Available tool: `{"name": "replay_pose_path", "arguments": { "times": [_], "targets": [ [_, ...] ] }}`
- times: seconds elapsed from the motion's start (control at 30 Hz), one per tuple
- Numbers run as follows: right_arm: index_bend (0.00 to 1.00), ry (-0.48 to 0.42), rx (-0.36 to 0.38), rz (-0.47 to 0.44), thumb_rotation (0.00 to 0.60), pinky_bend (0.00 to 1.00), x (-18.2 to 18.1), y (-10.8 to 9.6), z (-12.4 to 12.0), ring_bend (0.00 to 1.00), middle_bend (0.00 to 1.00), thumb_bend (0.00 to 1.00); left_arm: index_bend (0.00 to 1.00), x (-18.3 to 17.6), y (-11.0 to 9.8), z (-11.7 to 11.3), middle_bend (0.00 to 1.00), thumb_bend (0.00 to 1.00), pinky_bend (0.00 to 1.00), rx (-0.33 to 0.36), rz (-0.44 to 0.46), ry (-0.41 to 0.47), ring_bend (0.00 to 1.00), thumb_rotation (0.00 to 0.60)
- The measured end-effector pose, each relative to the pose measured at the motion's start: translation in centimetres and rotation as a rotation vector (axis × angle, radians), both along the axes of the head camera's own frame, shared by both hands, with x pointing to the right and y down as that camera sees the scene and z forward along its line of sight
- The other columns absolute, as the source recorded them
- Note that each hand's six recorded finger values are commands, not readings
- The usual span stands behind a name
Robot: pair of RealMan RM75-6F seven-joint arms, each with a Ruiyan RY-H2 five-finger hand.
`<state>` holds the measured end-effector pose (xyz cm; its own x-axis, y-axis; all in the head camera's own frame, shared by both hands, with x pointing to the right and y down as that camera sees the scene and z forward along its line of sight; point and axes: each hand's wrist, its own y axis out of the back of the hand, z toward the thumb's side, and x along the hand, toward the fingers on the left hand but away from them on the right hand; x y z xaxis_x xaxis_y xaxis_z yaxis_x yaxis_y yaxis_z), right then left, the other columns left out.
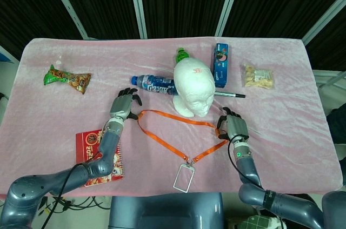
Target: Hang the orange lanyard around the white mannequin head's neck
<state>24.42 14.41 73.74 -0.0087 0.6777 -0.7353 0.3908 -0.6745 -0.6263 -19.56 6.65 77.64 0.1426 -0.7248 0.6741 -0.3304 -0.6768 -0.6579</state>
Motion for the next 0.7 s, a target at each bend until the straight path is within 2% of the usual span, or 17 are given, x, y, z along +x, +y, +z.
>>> {"name": "replay_pose_path", "arguments": {
  "times": [0.3,0.7],
  "targets": [
    [0.65,-0.002,0.005,0.002,0.6,0.15,0.35,-0.15,-0.21,0.15,0.11,0.46,0.54,0.34,0.35,0.46,0.13,0.32,0.0,0.016,0.012,-0.018,0.0,0.6],
    [0.65,-0.004,0.004,0.011,0.6,0.15,0.91,-0.16,-0.3,0.15,0.11,0.46,0.55,0.53,0.93,1.05,0.12,0.33,0.0,0.032,0.059,-0.067,0.0,0.6]
  ]
}}
